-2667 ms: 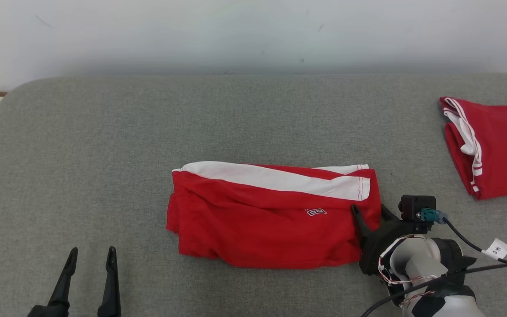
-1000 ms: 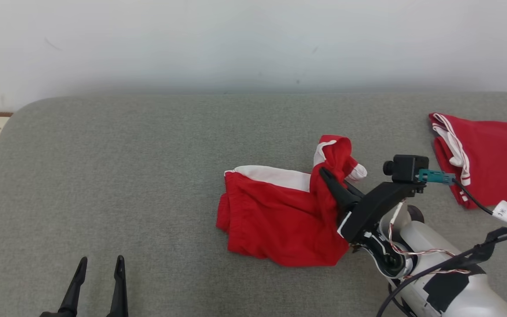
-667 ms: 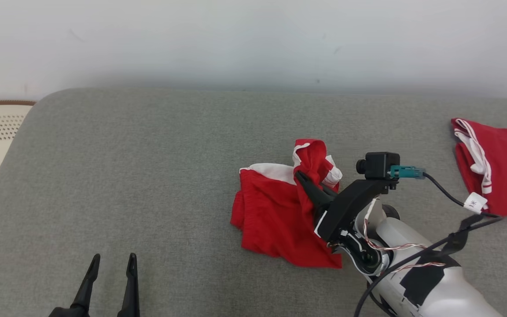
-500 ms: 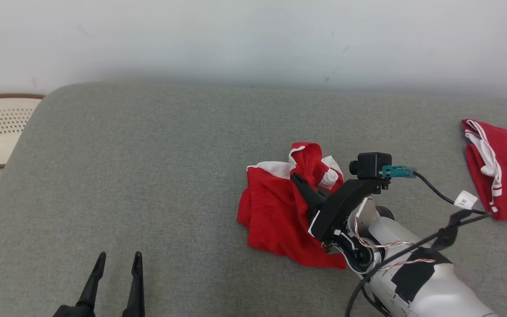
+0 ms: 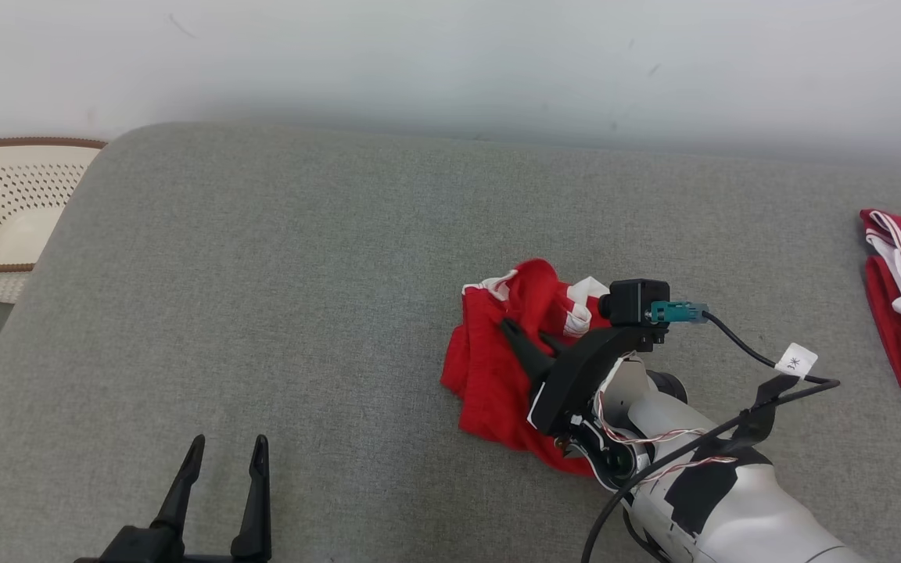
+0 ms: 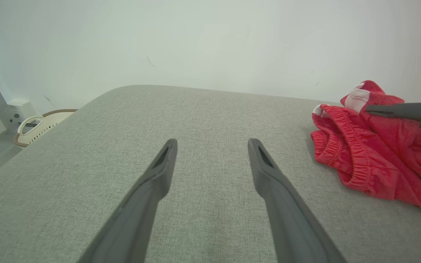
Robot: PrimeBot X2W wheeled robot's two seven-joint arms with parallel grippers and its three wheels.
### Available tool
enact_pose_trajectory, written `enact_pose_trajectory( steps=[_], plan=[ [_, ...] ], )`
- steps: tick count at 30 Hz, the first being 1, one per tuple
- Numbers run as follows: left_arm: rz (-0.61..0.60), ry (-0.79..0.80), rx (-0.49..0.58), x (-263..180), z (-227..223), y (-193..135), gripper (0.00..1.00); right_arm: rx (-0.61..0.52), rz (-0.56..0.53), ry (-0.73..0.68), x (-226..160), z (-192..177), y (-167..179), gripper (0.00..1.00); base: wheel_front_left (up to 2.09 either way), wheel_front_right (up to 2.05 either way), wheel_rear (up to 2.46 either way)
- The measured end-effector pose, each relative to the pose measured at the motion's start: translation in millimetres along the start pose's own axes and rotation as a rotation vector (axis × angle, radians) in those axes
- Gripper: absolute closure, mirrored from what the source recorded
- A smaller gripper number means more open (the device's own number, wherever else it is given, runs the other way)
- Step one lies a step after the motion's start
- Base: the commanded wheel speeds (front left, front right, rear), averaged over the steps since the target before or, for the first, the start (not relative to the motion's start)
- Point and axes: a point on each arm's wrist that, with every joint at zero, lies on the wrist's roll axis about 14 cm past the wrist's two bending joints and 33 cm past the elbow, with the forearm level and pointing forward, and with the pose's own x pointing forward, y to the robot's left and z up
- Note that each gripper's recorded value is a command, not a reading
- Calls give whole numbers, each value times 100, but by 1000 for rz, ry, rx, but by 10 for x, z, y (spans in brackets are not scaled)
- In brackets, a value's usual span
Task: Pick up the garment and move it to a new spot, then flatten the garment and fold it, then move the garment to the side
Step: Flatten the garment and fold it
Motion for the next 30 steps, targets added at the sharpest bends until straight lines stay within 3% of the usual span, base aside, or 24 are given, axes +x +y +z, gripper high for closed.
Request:
enact_pose_trajectory(
  steps=[12, 22, 30],
  plan=[
    [2, -15, -5, -2, 47, 9, 0, -50, 15, -157, -200, 288, -25, 0, 0, 0, 0],
    [-19, -23, -4, -6, 64, -56, 0, -97, -86, -273, -626, 527, -497, 0, 0, 0, 0],
    [-24, -22, -4, -12, 57, -80, 0, -101, -195, -268, -883, 341, -867, 0, 0, 0, 0]
  ],
)
